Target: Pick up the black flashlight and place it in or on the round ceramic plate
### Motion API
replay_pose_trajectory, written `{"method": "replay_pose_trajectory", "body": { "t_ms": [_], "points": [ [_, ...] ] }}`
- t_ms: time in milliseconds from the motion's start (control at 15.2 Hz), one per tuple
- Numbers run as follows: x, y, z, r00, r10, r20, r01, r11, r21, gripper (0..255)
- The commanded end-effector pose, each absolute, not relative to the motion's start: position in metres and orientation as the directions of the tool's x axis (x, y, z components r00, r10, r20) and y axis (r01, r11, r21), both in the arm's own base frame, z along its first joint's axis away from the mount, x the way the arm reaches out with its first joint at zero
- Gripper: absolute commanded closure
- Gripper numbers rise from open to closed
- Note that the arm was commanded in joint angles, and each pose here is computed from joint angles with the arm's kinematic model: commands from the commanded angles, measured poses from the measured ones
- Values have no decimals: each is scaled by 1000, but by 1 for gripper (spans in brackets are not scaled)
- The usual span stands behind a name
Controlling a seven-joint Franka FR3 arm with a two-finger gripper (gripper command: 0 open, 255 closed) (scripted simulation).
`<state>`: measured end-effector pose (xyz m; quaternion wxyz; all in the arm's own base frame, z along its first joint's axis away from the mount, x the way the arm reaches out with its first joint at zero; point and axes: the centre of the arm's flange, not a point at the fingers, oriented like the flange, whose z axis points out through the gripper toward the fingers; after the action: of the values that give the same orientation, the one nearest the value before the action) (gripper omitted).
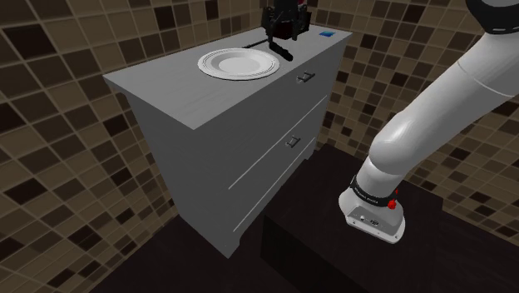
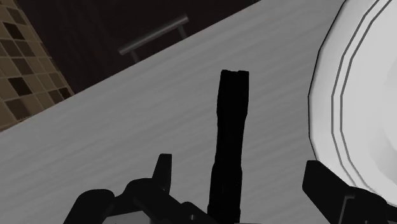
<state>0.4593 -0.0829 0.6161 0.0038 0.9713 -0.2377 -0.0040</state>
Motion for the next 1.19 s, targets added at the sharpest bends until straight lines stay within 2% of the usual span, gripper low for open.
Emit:
{"method": "replay_pose_trajectory", "body": {
  "t_ms": [0,396,858,924,1122],
  "points": [
    [463,-86,611,881,-474,-4,-474,-881,5,0],
    [463,-86,582,881,-474,-4,-473,-881,5,0],
    [463,-86,582,881,-474,-4,-473,-881,5,0],
    [463,-86,582,881,-474,-4,-473,-881,5,255],
    [463,-86,582,881,-474,-4,-473,-881,5,255]
  ]
}}
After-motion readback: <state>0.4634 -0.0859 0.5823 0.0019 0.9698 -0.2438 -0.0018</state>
